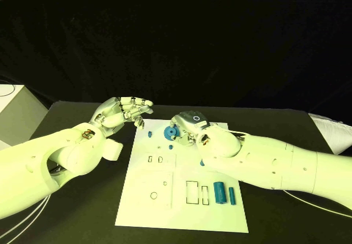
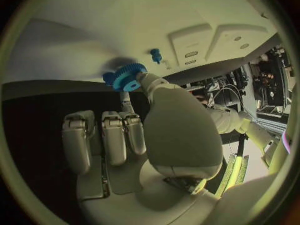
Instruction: Assemble the parts on the task board
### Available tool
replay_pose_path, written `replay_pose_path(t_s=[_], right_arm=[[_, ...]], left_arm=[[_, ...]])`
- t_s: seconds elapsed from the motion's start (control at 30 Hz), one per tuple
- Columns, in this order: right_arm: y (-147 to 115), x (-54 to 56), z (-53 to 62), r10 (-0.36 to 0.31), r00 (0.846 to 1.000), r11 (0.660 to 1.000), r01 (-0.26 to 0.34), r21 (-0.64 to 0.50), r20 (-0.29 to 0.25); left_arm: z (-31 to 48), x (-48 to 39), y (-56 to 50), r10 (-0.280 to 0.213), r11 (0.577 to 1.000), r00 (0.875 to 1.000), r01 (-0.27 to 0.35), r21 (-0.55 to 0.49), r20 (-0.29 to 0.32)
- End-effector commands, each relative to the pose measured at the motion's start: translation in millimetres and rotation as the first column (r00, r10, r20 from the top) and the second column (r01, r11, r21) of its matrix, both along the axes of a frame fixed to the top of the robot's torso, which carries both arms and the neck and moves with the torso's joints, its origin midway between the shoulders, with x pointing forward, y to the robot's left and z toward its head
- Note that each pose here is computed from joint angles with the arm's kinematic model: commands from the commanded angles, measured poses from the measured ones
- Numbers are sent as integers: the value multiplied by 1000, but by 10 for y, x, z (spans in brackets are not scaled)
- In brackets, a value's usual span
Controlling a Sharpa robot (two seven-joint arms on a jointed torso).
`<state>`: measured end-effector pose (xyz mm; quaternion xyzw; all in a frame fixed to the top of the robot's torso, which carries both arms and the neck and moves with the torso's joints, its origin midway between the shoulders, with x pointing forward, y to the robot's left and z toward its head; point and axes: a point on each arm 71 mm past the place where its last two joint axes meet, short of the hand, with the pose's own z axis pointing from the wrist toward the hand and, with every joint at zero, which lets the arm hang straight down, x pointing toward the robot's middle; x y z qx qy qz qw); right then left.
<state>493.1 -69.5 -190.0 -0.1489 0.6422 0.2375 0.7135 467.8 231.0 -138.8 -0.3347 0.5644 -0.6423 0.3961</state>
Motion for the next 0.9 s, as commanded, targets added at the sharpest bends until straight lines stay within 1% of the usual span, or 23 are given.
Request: replay_pose_path(t_s=[0.03, 0.27, 0.9], right_arm=[[19, 0, -4, 5, 1000, 999, -4, -36, 26], [48, -2, -25, 10, 1000, 999, -9, -42, 23], [50, 41, -72, -1, 1000, 999, 1, -49, 17]], left_arm=[[10, -8, -24, -20, 1000, 1000, 20, -4, 5], [10, -8, -29, -22, 1000, 1000, 22, -4, 5], [8, -9, -25, -23, 1000, 1000, 23, -1, 3]])
